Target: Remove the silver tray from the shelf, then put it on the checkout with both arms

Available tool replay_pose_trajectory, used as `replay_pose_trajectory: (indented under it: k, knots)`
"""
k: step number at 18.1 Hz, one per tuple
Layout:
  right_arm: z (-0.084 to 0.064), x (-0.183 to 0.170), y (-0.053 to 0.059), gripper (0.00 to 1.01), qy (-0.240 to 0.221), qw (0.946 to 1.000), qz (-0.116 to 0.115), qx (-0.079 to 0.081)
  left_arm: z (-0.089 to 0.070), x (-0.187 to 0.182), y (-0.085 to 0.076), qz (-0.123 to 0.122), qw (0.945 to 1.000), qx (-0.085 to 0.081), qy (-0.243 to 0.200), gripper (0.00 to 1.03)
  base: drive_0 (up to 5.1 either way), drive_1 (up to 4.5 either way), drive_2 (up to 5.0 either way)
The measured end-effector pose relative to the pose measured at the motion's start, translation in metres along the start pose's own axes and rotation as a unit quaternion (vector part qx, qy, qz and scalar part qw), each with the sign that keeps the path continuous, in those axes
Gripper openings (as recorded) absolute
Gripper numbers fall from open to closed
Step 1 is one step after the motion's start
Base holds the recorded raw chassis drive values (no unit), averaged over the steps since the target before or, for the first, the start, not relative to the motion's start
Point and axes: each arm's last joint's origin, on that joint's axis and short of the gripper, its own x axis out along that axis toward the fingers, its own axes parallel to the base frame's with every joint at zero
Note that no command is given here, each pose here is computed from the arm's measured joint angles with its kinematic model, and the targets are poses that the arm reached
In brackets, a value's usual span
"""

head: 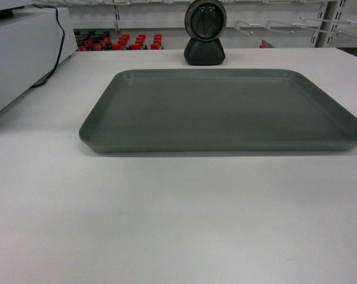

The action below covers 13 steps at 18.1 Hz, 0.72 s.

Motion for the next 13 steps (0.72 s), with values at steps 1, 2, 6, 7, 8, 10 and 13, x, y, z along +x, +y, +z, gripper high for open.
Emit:
replay_pose_trajectory:
  k: [1,2,6,7,8,10,13]
  knots:
    - [0.0,-0.012,0.003,0.98,-0.008,1.0,0.001,-0.001,0.001,-0.011,0.008,0.009,0.9999,-0.001,0.004,0.98,0.0,0.0,0.0]
    - [-0.001,-0.029,0.007,0.98,-0.014,0.9999,0.002,0.0,0.0,-0.025,0.022,0.031,0.9995,-0.005,0.005,0.98,0.0,0.0,0.0]
    - [0.015,-0.061,0.011,0.98,-0.054,0.9984,-0.011,-0.009,-0.002,-0.056,0.052,0.037,0.999,-0.012,-0.022,0.91,0.0,0.0,0.0]
    - [0.018,-0.069,0.01,0.93,-0.049,0.9977,-0.037,-0.029,-0.014,-0.069,0.063,-0.026,0.9989,-0.014,-0.037,0.78,0.0,0.0,0.0]
    - [0.001,-0.087,0.002,0.75,-0.04,0.9944,-0.066,-0.072,-0.04,-0.084,0.077,-0.063,0.9975,-0.009,-0.03,0.62,0.0,0.0,0.0]
    - [-0.023,-0.106,-0.007,0.52,-0.04,0.9918,-0.074,-0.096,-0.073,-0.097,0.09,-0.067,0.9976,-0.005,-0.016,0.38,0.0,0.0,0.0]
    - [-0.051,-0.124,-0.015,0.23,-0.033,0.9914,-0.073,-0.104,-0.098,-0.114,0.1,-0.071,0.9973,-0.005,-0.018,0.09,0.0,0.0,0.0]
